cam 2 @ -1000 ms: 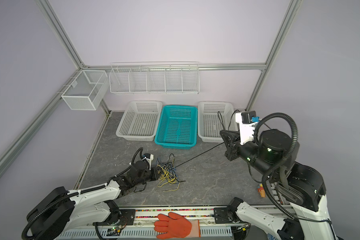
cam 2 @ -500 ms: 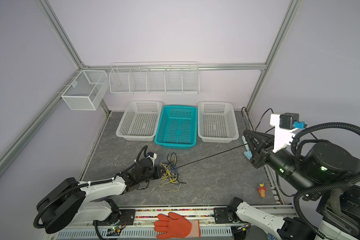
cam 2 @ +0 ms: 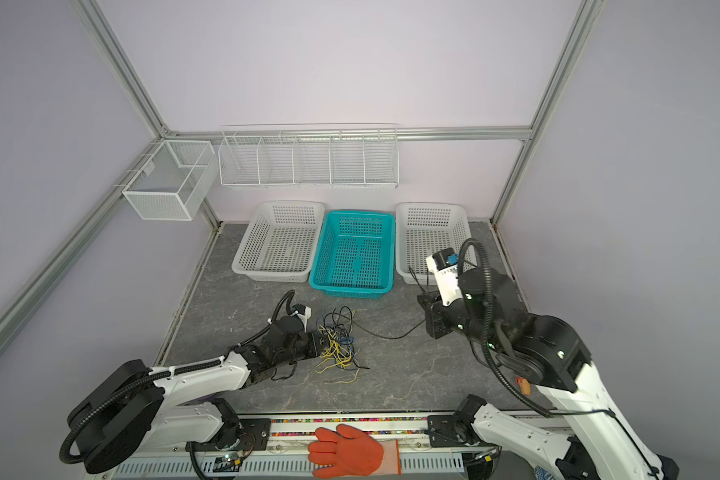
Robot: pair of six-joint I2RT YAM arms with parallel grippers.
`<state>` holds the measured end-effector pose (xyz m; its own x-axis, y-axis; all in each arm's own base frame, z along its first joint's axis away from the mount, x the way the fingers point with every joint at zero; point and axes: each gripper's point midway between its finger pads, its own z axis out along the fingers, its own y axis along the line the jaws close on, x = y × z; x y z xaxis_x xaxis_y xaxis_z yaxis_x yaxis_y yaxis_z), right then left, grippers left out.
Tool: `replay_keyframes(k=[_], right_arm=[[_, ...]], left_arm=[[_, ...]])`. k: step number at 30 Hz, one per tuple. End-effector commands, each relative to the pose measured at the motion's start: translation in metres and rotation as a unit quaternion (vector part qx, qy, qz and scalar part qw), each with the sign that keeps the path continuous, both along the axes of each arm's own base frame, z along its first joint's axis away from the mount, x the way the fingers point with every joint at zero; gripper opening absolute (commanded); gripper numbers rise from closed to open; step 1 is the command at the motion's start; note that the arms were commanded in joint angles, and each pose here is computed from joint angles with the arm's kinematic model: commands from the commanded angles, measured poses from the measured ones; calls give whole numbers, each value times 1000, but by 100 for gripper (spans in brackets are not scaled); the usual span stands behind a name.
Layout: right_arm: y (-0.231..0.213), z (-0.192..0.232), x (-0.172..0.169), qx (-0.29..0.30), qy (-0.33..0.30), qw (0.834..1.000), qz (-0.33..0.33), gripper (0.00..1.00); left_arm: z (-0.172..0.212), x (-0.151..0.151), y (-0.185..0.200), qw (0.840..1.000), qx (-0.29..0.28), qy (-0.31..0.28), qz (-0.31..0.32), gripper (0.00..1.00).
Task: Untangle the cables
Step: 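Bring the right gripper back to the bundle beside the left gripper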
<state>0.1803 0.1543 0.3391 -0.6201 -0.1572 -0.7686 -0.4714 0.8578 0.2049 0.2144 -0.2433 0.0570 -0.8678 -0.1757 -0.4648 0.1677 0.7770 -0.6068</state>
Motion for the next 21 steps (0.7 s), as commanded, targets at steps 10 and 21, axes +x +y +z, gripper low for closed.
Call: replay_keyframes(k=[10, 21], right_arm=[[100, -98, 2, 98, 150, 977, 117, 17], [157, -139, -8, 120, 188, 958, 181, 22]], left_arm=[[1, -9, 15, 1000, 19, 9, 5, 0], [7, -8, 12, 1000, 13, 11, 3, 0]])
